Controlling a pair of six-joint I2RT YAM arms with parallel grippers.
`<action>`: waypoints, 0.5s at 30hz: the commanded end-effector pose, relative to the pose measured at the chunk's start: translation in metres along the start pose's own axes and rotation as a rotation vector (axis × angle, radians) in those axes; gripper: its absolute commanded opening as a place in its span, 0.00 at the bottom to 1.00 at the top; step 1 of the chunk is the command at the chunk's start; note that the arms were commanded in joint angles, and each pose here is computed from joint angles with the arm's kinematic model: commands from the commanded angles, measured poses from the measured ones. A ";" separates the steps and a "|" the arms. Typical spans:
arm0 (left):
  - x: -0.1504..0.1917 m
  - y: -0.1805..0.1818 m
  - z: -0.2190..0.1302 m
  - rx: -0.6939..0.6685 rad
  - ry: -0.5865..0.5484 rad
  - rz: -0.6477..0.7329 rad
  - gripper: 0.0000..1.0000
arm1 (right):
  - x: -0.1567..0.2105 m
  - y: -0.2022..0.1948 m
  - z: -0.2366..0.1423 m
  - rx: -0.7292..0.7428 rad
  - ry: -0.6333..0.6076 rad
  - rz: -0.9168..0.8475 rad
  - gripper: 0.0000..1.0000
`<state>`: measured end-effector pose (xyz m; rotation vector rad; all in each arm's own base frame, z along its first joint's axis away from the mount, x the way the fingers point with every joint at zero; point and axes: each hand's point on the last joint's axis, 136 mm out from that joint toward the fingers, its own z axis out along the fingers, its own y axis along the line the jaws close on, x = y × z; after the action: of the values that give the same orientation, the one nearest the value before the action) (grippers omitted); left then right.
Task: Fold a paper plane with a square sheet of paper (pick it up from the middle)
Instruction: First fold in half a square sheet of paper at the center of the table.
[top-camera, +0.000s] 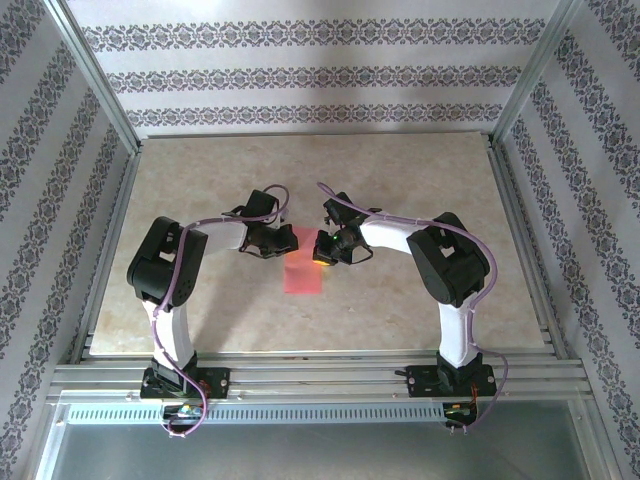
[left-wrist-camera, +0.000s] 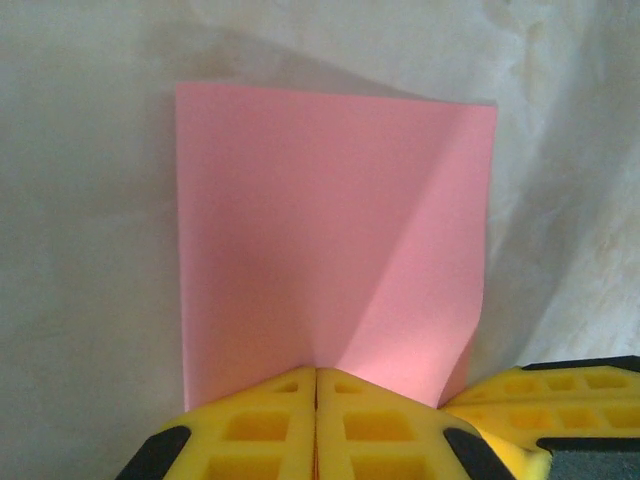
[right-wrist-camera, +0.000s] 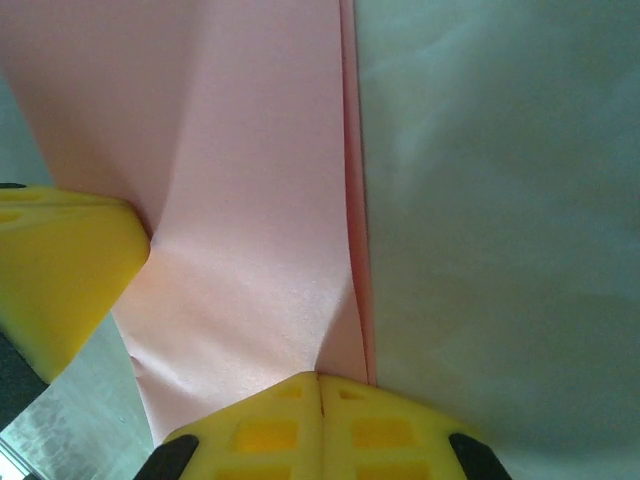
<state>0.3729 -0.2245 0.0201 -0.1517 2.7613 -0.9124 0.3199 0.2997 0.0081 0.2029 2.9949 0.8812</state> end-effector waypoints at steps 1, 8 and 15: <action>0.002 0.019 0.006 -0.038 0.008 0.007 0.09 | 0.042 -0.102 0.036 0.333 0.109 0.100 0.00; -0.009 0.032 -0.003 -0.040 -0.009 0.012 0.10 | 0.043 -0.109 0.036 0.359 0.110 0.102 0.00; -0.030 0.032 -0.014 -0.015 -0.046 0.018 0.12 | 0.043 -0.122 0.032 0.437 0.106 0.084 0.00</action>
<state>0.3877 -0.1970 0.0214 -0.1615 2.7274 -0.9170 0.3208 0.2994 0.0050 0.1982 2.9955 0.8713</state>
